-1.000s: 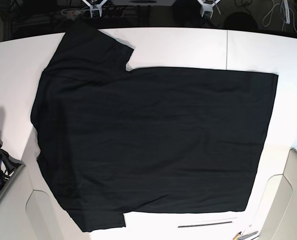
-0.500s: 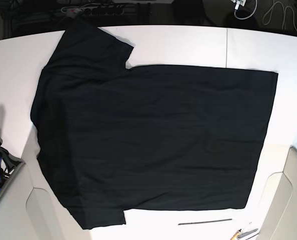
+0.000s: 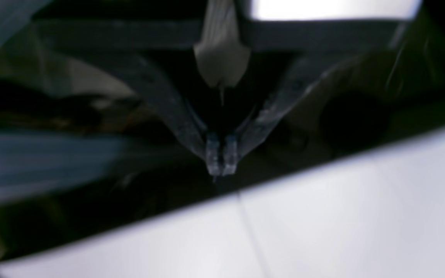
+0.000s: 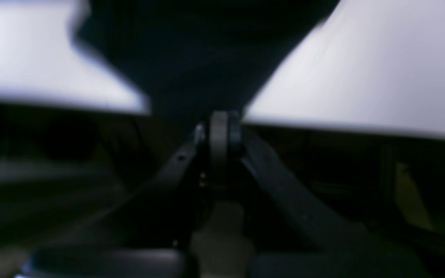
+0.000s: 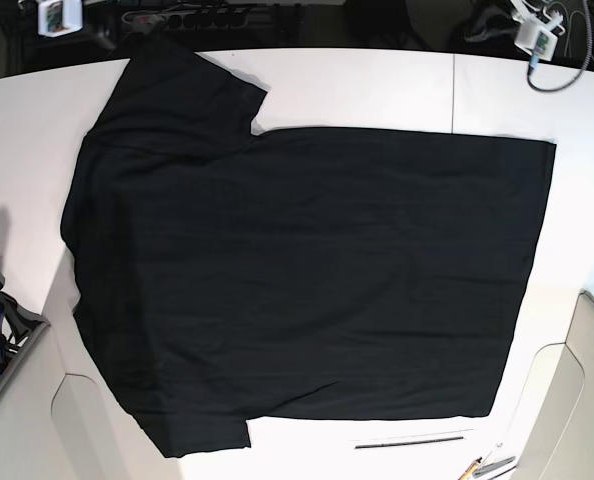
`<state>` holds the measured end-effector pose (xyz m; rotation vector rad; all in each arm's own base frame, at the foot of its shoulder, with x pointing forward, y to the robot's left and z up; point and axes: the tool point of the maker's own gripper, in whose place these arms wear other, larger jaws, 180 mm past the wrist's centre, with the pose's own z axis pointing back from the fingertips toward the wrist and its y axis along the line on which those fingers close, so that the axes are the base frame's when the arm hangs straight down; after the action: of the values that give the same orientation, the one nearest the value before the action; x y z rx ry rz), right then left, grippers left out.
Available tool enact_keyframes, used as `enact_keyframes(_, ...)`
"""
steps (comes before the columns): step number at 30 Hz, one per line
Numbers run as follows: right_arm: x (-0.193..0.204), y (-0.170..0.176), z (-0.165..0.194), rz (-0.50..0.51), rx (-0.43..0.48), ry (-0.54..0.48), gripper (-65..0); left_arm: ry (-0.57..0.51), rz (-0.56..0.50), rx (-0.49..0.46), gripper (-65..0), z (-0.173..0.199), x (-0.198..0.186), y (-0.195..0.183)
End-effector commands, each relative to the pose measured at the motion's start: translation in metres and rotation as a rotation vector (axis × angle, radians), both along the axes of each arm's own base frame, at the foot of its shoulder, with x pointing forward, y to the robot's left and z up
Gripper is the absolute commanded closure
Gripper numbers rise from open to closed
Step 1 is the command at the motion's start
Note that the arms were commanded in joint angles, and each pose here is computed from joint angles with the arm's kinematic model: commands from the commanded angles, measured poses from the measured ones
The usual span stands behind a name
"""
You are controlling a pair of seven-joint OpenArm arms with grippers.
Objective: Fold the T-shirt properly
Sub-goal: 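Grasp the black T-shirt's shoulder edges with both grippers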
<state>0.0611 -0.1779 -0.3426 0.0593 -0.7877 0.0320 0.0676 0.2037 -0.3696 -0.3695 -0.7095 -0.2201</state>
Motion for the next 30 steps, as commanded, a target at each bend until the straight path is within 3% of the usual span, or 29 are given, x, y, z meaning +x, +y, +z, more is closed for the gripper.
enact_keyframes(1, 0.010, -0.006, 0.010, -0.051, 0.013, -0.048, 0.0, -0.041, -0.017, -0.030, 0.0, 0.014, 0.007, -0.003)
enact_keyframes(4, 0.030, -0.011, 0.015, -0.181, 0.145, -0.103, 0.0, -0.112, -0.040, -0.062, 0.0, 0.032, 0.023, -0.005)
enact_keyframes(8, 0.053, -0.011, 0.020, -0.333, 0.390, -0.182, 0.0, -0.181, 0.004, -0.033, 0.0, 0.041, 0.042, 0.009)
enact_keyframes(11, 0.068, -0.027, 0.023, -0.433, 0.510, -0.261, 0.0, -0.202, 0.029, -0.023, 0.0, 0.043, 0.052, 0.014)
enact_keyframes(15, 0.076, -0.071, 0.014, -0.546, 0.476, -0.325, 0.0, -0.202, 0.039, -0.033, 0.0, 0.044, 0.064, 0.014)
enact_keyframes(18, 0.080, -0.101, 0.005, -0.583, 0.369, -0.337, 0.0, -0.226, 0.043, -0.044, 0.0, 0.048, 0.072, 0.014)
enact_keyframes(21, 0.090, -0.113, 0.004, -0.585, 0.314, -0.357, -0.5, -0.253, 0.043, -0.044, -12.9, 0.052, 0.081, 0.014)
enact_keyframes(24, 0.106, -0.112, 0.008, -0.560, 0.297, -0.383, -17.6, -0.274, 0.041, -0.043, -23.3, 0.055, 0.088, 0.014)
enact_keyframes(28, 0.122, -0.108, 0.007, -0.519, 0.253, -0.366, -24.1, -0.261, 0.033, -0.031, -23.9, 0.053, 0.091, 0.014)
enact_keyframes(30, 0.128, -0.107, 0.004, -0.516, 0.261, -0.356, -30.5, -0.259, 0.031, -0.030, -23.9, 0.053, 0.091, 0.014)
